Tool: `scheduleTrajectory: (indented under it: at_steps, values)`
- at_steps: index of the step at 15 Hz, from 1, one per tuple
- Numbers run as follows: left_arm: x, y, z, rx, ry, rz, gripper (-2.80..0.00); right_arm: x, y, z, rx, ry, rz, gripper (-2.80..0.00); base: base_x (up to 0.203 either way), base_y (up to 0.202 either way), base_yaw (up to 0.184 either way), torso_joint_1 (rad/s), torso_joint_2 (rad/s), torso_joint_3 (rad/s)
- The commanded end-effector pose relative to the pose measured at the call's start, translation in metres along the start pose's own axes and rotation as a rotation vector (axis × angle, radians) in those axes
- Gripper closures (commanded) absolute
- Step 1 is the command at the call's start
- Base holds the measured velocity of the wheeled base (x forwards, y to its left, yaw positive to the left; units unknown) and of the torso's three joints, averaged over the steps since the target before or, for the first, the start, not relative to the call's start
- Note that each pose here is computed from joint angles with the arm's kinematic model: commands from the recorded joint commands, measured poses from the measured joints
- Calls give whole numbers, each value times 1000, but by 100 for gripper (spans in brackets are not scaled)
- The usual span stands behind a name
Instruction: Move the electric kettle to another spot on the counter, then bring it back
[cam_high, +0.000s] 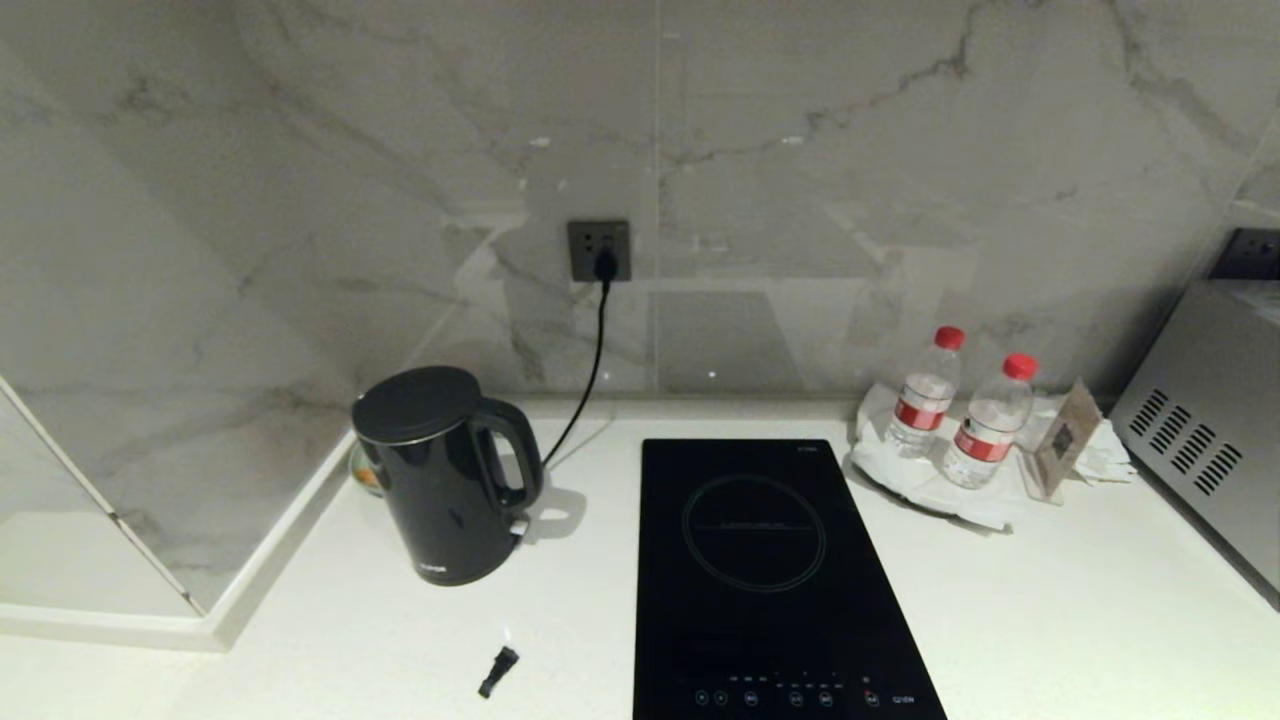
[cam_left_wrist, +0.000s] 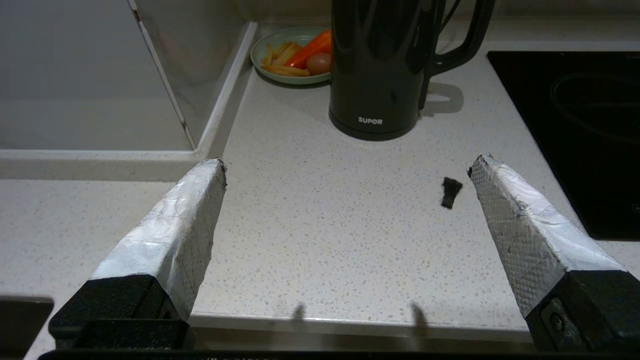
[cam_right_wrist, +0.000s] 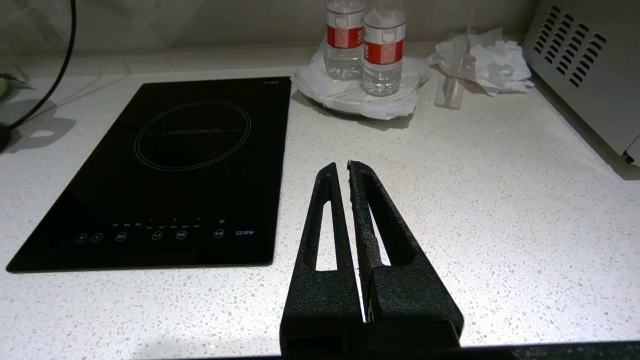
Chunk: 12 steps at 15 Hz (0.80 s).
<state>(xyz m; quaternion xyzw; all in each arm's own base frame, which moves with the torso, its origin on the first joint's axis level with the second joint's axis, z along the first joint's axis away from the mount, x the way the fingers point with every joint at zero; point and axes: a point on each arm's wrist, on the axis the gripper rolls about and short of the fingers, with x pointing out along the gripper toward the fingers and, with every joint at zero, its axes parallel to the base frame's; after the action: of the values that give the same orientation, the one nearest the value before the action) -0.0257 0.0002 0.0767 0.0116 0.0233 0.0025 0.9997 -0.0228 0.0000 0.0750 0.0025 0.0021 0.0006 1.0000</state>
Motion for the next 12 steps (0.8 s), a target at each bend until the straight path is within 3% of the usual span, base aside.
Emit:
scheduleTrajectory:
  at_steps: [1,12]
  values:
    - [0,0,0,0,2,1,-280,0,0,0,0,0,0,0,0,0,0,-2,2,-201]
    - [0,0,0,0,2,0,-280,0,0,0,0,0,0,0,0,0,0,6,2,-197]
